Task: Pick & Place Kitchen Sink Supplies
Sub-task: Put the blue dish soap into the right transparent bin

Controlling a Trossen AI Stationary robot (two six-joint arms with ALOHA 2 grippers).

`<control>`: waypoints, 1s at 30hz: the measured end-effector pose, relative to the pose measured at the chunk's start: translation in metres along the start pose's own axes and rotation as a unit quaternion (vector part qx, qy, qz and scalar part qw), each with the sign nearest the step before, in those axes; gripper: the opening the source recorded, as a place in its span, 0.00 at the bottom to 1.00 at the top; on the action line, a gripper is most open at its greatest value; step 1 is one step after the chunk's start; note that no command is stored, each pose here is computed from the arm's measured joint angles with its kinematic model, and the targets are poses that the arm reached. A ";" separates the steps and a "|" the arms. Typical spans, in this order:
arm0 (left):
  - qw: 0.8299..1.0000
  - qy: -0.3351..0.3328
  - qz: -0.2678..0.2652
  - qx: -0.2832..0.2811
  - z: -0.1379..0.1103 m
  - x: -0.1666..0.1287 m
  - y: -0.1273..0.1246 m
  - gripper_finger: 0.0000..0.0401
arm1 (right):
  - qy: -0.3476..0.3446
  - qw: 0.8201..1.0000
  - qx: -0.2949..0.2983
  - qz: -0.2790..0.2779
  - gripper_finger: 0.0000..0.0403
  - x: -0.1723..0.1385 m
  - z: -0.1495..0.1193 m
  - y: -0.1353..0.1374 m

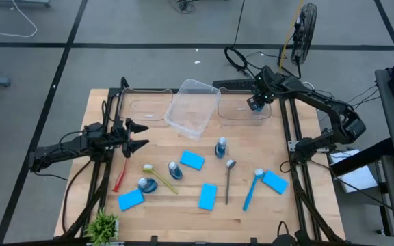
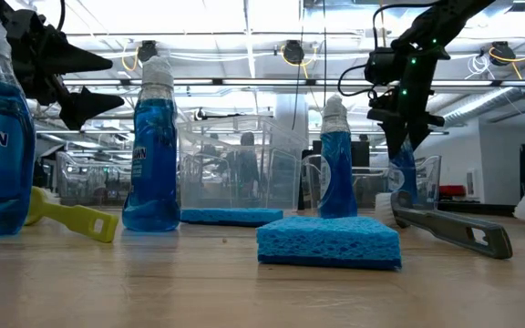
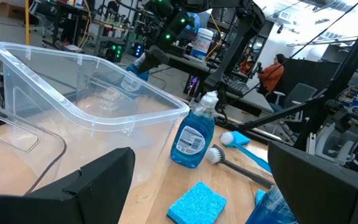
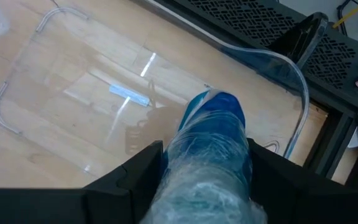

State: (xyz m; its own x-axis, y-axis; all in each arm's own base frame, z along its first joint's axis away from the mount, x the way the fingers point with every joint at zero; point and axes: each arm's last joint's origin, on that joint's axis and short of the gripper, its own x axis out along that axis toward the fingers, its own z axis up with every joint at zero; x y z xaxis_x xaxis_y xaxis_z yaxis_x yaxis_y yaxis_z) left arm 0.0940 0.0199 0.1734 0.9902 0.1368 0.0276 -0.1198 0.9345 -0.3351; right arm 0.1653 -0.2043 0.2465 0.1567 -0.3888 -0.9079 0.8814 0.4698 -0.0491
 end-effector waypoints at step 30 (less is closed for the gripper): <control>1.000 0.000 0.000 -0.002 0.000 0.000 0.000 0.91 | -0.004 1.000 -0.024 0.002 0.49 0.000 0.001 0.000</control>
State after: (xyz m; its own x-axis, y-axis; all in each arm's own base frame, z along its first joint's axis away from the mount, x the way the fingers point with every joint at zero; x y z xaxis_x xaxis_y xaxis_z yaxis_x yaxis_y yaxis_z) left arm 0.0941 0.0199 0.1735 0.9903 0.1364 0.0279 -0.1190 0.9332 -0.3390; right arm 0.1659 -0.2049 0.2468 0.1636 -0.3935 -0.9046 0.8588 0.5080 -0.0657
